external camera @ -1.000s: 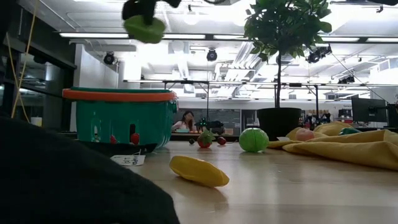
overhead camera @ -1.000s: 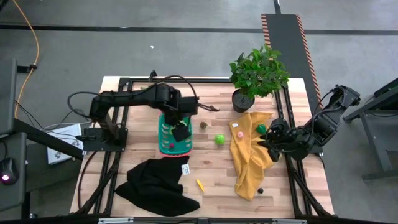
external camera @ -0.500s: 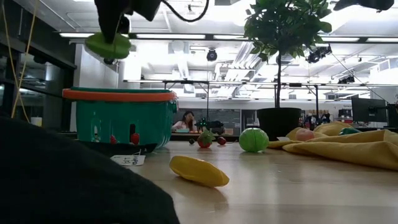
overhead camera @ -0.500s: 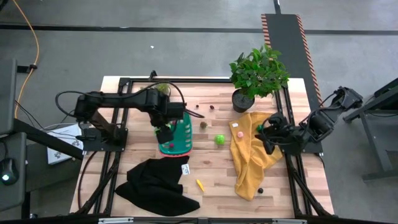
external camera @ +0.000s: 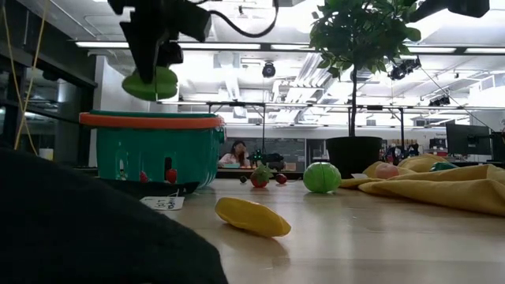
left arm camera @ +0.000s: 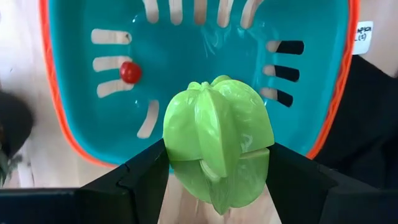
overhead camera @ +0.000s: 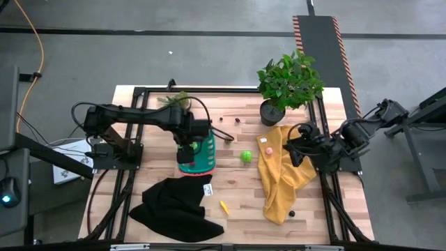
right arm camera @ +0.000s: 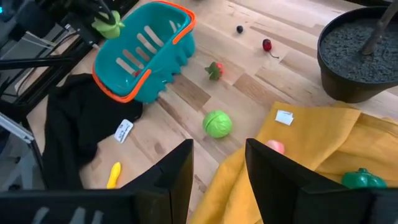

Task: Pick and placing Produce into tupperware
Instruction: Put the green starfruit in the green basket

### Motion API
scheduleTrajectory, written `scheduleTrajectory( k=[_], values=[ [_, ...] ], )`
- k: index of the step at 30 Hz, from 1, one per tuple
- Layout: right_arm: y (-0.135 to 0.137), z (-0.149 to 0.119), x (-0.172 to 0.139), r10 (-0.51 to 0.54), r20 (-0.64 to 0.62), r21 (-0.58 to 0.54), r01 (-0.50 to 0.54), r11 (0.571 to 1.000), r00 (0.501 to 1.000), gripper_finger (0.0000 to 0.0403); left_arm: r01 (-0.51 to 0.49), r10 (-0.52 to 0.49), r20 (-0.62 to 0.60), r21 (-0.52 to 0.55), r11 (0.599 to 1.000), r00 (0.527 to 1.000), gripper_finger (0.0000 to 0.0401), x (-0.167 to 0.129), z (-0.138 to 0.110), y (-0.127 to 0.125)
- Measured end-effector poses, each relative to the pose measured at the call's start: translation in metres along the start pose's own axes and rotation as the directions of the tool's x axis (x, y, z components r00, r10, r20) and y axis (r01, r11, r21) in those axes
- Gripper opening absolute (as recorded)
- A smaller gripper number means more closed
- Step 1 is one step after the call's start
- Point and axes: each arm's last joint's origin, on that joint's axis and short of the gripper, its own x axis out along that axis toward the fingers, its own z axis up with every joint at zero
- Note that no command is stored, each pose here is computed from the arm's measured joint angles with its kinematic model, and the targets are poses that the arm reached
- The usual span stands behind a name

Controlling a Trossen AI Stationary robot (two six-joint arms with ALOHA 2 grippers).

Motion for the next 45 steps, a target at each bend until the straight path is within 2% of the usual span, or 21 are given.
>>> scheduleTrajectory(
  k=[11,30,35,45],
  values=[
    [0.012,-0.004,0.02,-0.067,-0.027,-0.014,0.067,0.998,0.997,0.0138,0.002,-0.006,0.062,0.054,0.999,0.998,0.0229,0.032,0.004,-0.001],
    [0.022,-0.008,0.035,-0.091,-0.04,-0.006,0.09,0.996,0.995,0.0138,0.006,-0.009,0.101,0.029,1.0,0.995,0.0229,0.083,-0.003,0.003],
    [0.022,-0.008,0.035,-0.085,-0.036,-0.001,0.085,0.996,0.996,0.0138,-0.002,0.002,0.124,0.0,1.0,0.992,0.0229,0.085,-0.001,0.007],
    [0.022,-0.008,0.035,-0.084,-0.035,-0.001,0.085,0.996,0.996,0.0138,-0.004,-0.001,0.175,0.029,1.0,0.985,0.0229,0.085,0.003,0.006]
  ],
)
